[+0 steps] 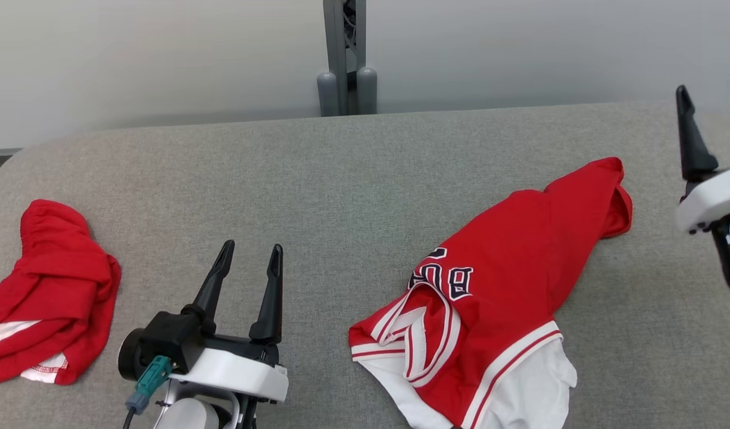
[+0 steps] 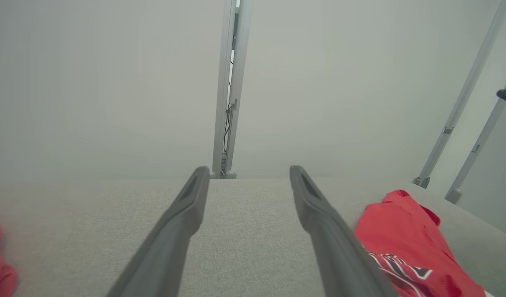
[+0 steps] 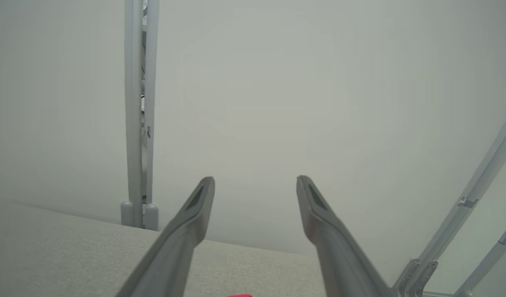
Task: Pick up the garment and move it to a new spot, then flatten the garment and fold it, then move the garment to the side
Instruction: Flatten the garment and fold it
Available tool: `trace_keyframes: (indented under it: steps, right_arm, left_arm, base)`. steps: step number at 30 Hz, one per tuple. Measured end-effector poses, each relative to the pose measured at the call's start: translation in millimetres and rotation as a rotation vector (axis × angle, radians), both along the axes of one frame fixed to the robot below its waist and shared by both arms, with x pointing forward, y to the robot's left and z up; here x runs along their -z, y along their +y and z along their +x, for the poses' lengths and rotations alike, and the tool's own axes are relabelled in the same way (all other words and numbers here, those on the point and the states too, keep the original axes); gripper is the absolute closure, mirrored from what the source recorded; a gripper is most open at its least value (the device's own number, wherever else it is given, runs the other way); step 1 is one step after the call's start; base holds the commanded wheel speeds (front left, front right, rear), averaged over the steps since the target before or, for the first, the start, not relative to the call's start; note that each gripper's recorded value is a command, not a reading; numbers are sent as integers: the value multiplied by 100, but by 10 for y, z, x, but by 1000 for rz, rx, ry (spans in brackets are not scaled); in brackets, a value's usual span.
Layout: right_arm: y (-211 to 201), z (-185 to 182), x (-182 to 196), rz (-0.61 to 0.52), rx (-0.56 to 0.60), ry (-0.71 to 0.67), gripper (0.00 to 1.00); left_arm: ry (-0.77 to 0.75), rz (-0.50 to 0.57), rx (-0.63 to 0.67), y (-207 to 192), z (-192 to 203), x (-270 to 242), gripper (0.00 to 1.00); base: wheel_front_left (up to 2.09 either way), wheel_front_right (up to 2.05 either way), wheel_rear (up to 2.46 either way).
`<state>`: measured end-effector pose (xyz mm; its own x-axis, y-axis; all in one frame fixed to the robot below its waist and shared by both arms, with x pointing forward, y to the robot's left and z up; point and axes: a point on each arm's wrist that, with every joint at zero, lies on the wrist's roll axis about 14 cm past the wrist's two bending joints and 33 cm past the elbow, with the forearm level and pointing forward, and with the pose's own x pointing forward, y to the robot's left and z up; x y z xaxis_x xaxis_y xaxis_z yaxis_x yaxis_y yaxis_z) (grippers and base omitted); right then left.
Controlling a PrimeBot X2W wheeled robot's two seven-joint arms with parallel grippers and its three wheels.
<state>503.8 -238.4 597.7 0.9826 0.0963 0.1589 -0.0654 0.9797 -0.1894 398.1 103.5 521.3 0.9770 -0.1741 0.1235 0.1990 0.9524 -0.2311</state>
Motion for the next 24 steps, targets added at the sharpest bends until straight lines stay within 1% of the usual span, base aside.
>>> trace_keyframes:
  steps: [5, 8, 9, 11, 14, 18, 21, 24]
  right_arm:
    - [166, -455, 145, 47, -25, -39, 0]
    - [254, -733, 242, 110, -21, -50, 0]
    - [297, -826, 293, 126, -24, -46, 0]
    - [392, -997, 421, 113, -37, -23, 0]
    - [471, -1199, 559, 169, -29, 1, 0]
    - [548, -1377, 678, 194, -31, 28, 0]
    - [577, -1429, 705, 219, -28, 34, 0]
    - [637, -1444, 715, 215, -45, 39, 0]
  left_arm:
    - [-12, -1, 15, -50, -72, -47, 0]
    - [-14, 0, 20, -64, -129, -54, 0]
    - [-17, -1, 20, -64, -140, -65, 0]
    - [-24, -2, 22, -66, -155, -87, 0]
    - [-24, -2, 19, -54, -186, -87, 0]
    - [-23, -3, 17, -48, -210, -84, 0]
    - [-17, -2, 12, -38, -230, -65, 0]
    - [-18, -1, 11, -37, -230, -70, 0]
  base:
    - [0, 0, 0]
    - [0, 0, 0]
    - [0, 0, 0]
    - [0, 0, 0]
    - [0, 0, 0]
    - [0, 0, 0]
    - [0, 0, 0]
    - [0, 0, 0]
